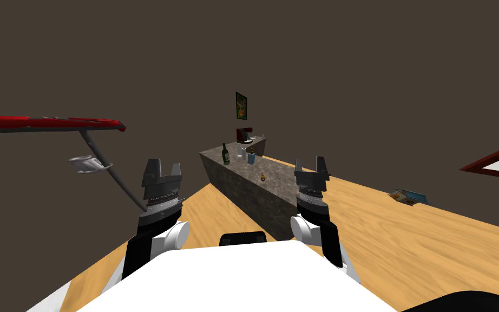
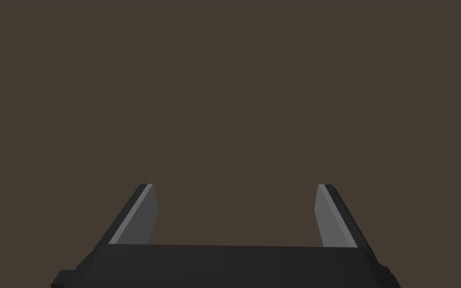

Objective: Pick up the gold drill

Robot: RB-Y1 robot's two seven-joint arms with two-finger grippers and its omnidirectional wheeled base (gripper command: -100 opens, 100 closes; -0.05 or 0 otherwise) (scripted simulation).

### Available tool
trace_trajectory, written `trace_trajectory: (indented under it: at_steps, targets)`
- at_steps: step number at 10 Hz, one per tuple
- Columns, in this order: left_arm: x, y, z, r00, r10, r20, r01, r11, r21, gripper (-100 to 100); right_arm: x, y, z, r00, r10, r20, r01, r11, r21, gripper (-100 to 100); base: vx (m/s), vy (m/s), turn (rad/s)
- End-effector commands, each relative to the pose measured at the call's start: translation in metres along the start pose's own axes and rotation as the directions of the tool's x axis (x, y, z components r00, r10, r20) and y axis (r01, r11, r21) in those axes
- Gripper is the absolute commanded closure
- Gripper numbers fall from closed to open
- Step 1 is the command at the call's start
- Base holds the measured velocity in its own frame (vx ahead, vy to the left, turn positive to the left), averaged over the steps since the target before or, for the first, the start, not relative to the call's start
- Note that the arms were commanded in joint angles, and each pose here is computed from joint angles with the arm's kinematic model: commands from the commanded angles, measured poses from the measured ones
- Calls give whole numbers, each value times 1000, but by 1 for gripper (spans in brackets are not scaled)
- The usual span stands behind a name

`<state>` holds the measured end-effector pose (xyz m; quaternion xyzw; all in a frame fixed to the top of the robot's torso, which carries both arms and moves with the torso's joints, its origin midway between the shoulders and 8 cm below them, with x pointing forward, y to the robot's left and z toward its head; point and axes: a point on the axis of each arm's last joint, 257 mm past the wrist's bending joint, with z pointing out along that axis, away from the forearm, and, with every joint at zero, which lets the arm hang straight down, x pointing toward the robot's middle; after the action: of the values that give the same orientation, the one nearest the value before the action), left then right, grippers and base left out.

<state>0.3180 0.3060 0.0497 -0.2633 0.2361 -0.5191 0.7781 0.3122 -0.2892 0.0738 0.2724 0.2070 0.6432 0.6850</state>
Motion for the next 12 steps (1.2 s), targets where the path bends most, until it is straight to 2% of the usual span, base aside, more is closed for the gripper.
trace_trajectory:
  at_steps: [1,3,5,7,9,10,11,12]
  targets:
    - [0,0,0,1000,0,0,0,1000,0,0,-2,-9,-6,999,-34,-34,35,999,38,-100,-35,-23,27]
    - [0,0,0,1000,0,0,0,1000,0,0,-8,-22,-16,995,-77,-65,83,992,91,-100,-76,-46,46]
    - [0,0,0,1000,0,0,0,1000,0,0,-19,-38,-31,986,-133,-99,148,976,160,-100,-87,-47,62]
    - [0,0,0,1000,0,0,0,1000,0,0,-34,-55,-51,970,-196,-141,226,944,239,-100,-111,-68,111]
    - [0,0,0,1000,0,0,0,1000,0,0,-52,-72,-74,946,-261,-193,312,895,318,-100,-106,-75,126]
    - [0,0,0,1000,0,0,0,1000,0,0,-53,-72,-76,945,-263,-193,314,892,325,-100,-71,-51,41]
    - [0,0,0,1000,0,0,0,1000,0,0,-63,-80,-90,929,-295,-224,360,859,365,-100,-51,-42,109]
    - [0,0,0,1000,0,0,0,1000,0,0,-63,-80,-91,929,-295,-224,361,857,367,-100,-39,-34,48]
